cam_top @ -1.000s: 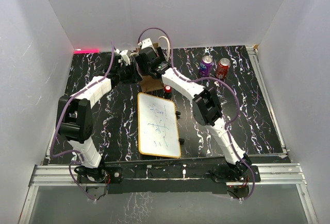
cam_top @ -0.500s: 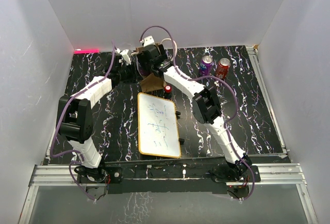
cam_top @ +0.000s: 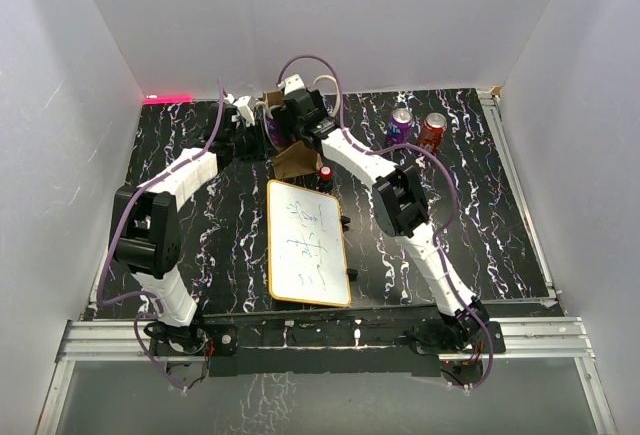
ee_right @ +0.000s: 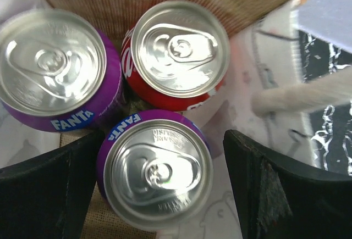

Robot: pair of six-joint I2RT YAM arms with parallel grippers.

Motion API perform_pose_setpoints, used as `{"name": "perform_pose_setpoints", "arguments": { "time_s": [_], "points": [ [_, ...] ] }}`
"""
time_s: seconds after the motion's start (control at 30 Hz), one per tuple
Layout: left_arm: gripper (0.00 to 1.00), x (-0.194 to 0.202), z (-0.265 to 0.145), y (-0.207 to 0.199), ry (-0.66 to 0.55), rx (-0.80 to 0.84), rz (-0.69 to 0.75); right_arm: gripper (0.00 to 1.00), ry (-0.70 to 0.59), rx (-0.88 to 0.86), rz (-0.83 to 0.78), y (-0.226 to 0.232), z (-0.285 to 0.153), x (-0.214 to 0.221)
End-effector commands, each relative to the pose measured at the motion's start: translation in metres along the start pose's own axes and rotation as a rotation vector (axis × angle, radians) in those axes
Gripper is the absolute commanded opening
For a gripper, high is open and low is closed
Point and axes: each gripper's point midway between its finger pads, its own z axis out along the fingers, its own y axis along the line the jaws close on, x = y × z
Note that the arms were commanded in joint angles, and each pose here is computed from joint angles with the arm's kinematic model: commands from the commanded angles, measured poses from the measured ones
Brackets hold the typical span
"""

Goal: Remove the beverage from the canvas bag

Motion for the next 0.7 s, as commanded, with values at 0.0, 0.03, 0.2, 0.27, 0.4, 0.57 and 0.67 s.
{"name": "perform_pose_setpoints", "arguments": {
  "time_s": [0.0, 0.03, 0.2, 0.27, 0.4, 0.57, 0.67],
  "points": [
    [0.31, 0.011, -0.013, 0.005, 0.045, -0.033, -0.002, 0.92, 0.061, -0.01, -0.007, -0.005, 0.021, 0.034],
    [0.31, 0.01, -0.013, 0.005, 0.042, -0.032, -0.001, 0.92, 0.058, -0.015, -0.005, -0.004, 0.022, 0.034],
    [0.31, 0.011, -0.013, 0.005, 0.045, -0.031, -0.002, 0.78, 0.034, -0.014, 0.0, -0.004, 0.02, 0.023],
    [0.31, 0.011, -0.013, 0.005, 0.045, -0.032, -0.002, 0.69, 0.009, -0.012, 0.01, -0.007, 0.015, 0.01],
    [0.31, 0.011, -0.012, 0.004, 0.045, -0.027, -0.005, 0.46, -0.073, -0.004, 0.034, -0.014, -0.001, -0.029],
    [0.31, 0.011, -0.012, 0.005, 0.046, -0.029, -0.004, 0.21, -0.193, -0.003, 0.071, -0.024, -0.032, -0.086],
    [0.31, 0.012, -0.012, 0.005, 0.047, -0.03, -0.005, 0.09, -0.247, -0.004, 0.09, -0.028, -0.05, -0.112]
  ]
}}
